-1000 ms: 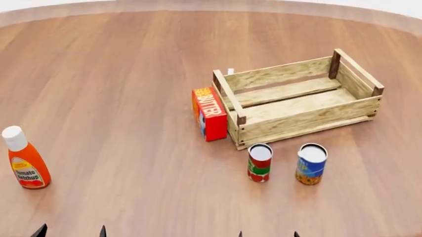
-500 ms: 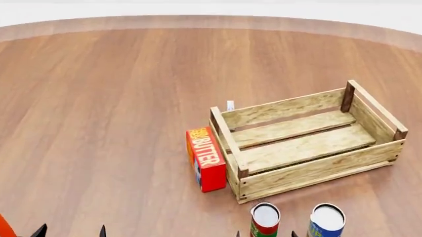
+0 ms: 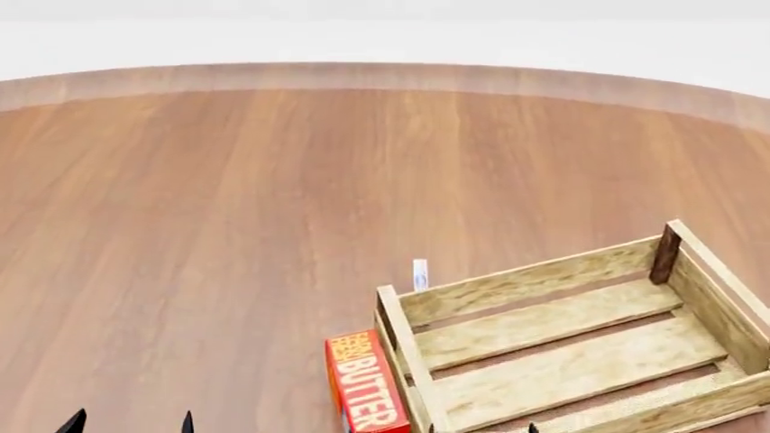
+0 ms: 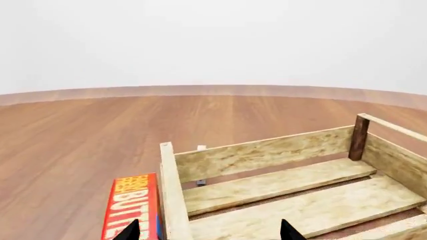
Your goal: Pick up the tomato sauce, and put it in the wooden tray.
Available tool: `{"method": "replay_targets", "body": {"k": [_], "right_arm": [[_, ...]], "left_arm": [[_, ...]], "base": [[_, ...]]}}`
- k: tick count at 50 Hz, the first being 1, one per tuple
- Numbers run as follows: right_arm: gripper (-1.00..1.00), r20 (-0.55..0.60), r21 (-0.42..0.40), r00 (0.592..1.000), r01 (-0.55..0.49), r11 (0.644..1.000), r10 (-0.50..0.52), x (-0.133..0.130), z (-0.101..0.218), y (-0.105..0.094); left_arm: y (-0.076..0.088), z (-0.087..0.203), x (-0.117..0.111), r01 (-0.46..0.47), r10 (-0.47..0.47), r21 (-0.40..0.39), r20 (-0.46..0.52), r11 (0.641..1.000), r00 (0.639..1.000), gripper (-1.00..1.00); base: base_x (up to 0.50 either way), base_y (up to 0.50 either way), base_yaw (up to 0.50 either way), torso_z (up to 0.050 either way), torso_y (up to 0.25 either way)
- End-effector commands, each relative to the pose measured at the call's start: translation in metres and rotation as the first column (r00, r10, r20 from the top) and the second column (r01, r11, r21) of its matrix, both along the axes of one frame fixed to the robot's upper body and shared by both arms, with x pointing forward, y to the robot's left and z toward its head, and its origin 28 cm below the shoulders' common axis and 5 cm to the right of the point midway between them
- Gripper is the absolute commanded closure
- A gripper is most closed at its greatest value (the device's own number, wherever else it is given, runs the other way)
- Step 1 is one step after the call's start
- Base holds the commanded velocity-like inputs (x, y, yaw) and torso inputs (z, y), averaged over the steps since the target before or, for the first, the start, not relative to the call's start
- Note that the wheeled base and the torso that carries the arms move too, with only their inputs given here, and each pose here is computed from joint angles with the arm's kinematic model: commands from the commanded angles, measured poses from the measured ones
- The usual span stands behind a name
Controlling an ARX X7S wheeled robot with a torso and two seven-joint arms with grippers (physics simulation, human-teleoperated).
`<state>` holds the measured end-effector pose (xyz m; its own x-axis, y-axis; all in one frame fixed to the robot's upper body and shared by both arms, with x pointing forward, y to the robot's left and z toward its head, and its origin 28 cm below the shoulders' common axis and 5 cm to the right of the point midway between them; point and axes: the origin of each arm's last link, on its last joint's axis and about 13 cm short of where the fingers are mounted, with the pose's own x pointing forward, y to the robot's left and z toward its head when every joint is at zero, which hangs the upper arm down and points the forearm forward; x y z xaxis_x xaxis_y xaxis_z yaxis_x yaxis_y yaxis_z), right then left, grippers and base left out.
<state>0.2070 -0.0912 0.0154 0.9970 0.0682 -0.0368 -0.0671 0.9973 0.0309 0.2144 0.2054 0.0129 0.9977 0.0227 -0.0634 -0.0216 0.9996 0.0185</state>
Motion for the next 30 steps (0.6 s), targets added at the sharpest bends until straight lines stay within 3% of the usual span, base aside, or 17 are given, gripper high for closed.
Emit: {"method": "replay_targets", "body": {"k": [1,6,30], "right_arm": [[-1.0,0.035,-0.024,0.999,0.024,0.999,-0.023,-0.0014,0.0002,0.0002],[-1.0,0.044,-0.024,0.997,0.06,0.998,-0.059,-0.0006,0.0006,-0.0004],[-1.0,0.066,-0.018,0.996,0.056,0.998,-0.055,-0.0018,0.0013,-0.0024]], "left_arm": [[0.0003,-0.001,0.0002,0.0,0.0,0.0,0.001,1.0,1.0,-1.0],[0.0,-0.0004,-0.0002,-0.001,0.001,0.001,0.0,1.0,1.0,-1.0],[-0.0004,-0.0003,-0.0002,0.003,-0.003,0.007,0.002,1.0,1.0,-1.0]], "base": [[0.5,0.0,0.0,0.0,0.0],[0.5,0.0,0.0,0.0,0.0],[0.0,0.0,0.0,0.0,0.0]]}}
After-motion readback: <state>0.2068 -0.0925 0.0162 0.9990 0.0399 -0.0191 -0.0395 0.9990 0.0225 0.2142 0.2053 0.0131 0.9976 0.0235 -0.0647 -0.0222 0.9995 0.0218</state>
